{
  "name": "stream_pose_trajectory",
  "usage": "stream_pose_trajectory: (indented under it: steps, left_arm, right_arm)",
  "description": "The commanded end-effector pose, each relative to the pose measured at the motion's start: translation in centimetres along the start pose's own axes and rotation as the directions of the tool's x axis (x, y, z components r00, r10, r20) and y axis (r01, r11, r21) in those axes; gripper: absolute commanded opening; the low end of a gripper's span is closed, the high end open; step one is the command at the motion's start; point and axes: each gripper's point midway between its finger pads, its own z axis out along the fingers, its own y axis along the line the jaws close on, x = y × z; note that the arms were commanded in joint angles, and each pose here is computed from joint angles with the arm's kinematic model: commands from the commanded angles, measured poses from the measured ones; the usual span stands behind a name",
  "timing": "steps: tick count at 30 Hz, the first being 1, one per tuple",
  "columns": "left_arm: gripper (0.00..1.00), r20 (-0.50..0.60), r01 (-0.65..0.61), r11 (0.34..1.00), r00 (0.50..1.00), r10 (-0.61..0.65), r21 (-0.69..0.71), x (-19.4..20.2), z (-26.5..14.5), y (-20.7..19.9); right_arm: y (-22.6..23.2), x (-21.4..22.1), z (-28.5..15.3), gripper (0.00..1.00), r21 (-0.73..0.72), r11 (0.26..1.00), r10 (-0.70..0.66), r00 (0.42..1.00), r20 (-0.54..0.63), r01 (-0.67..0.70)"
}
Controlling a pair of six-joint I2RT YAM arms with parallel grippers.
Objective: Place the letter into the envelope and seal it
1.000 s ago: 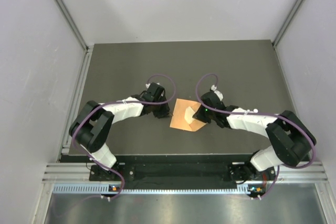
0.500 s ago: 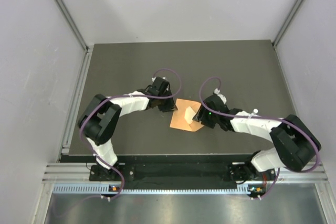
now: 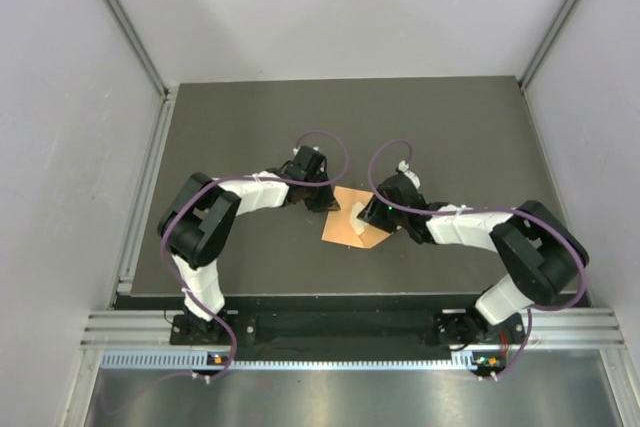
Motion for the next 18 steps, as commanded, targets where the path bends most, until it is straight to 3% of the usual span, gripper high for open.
stream_pose_trajectory:
  steps: [1,2,5,11,18]
  left_arm:
    - [0.11,-0.074,0.017,0.997,0.997,-0.023,-0.080,3.0,0.6,3.1]
    - [0.11,-0.074,0.025,0.996,0.997,-0.031,-0.081,3.1,0.6,3.2]
    - [0.11,-0.059,0.035,0.994,0.997,-0.041,-0.102,3.0,0.4,3.7]
    - [0.11,-0.039,0.037,0.992,0.998,-0.042,-0.119,2.7,0.0,3.9]
    - [0.11,-0.035,0.054,0.997,0.998,-0.056,-0.059,2.9,-0.3,3.0]
  right_arm:
    - [2.3,-1.4,0.7,0.33,-0.098,0.995,0.024,0.999,0.046,-0.019]
    - [2.4,-1.4,0.7,0.19,-0.103,0.994,0.027,0.999,0.045,-0.022]
    - [1.6,-1.4,0.4,0.00,-0.067,0.997,0.032,0.998,0.053,-0.029]
    - [-1.4,-0.7,-1.6,0.00,0.097,0.995,0.015,1.000,-0.017,-0.013]
    - [-0.9,-0.2,-2.5,0.00,0.133,0.991,0.029,0.995,-0.098,-0.016]
